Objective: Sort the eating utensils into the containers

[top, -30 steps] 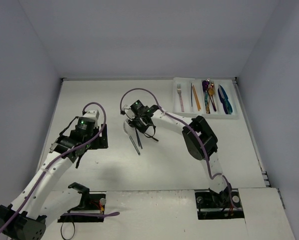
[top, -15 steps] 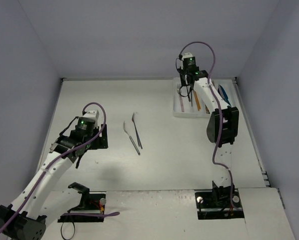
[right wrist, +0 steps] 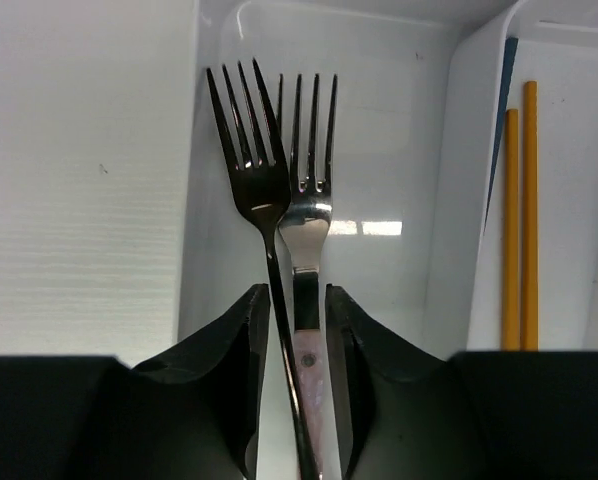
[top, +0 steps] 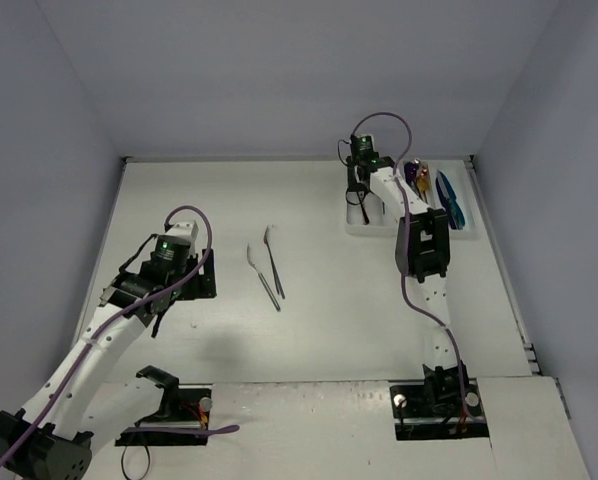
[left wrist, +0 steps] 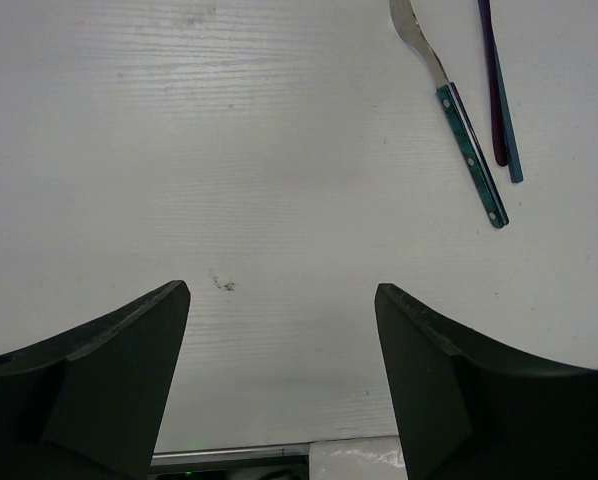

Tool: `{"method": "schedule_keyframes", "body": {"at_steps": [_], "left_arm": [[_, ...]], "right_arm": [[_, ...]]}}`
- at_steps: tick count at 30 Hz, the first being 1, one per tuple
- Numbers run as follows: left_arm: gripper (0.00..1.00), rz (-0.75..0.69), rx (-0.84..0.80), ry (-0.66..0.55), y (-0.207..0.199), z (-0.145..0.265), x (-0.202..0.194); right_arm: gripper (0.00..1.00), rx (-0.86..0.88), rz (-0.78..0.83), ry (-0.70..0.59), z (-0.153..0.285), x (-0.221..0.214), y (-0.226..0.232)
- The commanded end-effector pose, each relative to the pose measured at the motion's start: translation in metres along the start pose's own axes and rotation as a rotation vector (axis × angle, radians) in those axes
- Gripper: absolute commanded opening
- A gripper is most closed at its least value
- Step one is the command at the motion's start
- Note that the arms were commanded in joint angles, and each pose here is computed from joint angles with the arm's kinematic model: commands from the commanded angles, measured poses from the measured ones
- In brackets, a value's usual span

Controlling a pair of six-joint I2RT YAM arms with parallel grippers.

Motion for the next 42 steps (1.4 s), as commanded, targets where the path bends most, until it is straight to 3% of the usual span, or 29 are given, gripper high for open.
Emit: {"method": "schedule_keyframes", "body": {"at_steps": [1,8,17,23,34,38,42], "left_arm": [[0.72,0.019,-0.019,-0.055,-0.003,0.008,0.012],[0.72,0.005,-0.003,-0.063,0.000,0.012,0.011],[0.72,0.022,0.017,-0.105,0.005,0.023,0.008],[0.72,0.034,0.013,-0.119,0.006,0.028,0.007],[0.72,0.043,-0.002,-0.122,0.005,0.033,0.005],[0.72,0.049,-0.003,-0.127,0.006,0.034,0.004],[0.72,0.054,-0.003,-0.134,0.006,0.036,0.004]], "right_arm": [[0.38,0.024,-0.047,-0.208,0.081,0.067,0.003],[0.38,0.194,0.133,-0.257,0.195,0.044,0.067],[0.38,0.373,0.278,-0.027,0.245,-0.104,0.160],[0.38,0.401,0.344,0.075,0.243,-0.167,0.199],[0.33,0.385,0.425,0.161,0.212,-0.218,0.233],[0.25,0.352,0.440,0.178,0.200,-0.230,0.233],[0.06,0.349,0.446,0.144,0.205,-0.222,0.234]]}}
Point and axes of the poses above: each gripper's point midway between its finger pads, its own z axis back along the fingers, its own y axis along the line the jaws close on, x = y × z, the point moved 9 cm from there along z, back along the fingers, and after that the axes turned 8 degrees about -z, right-handed, at the moved point
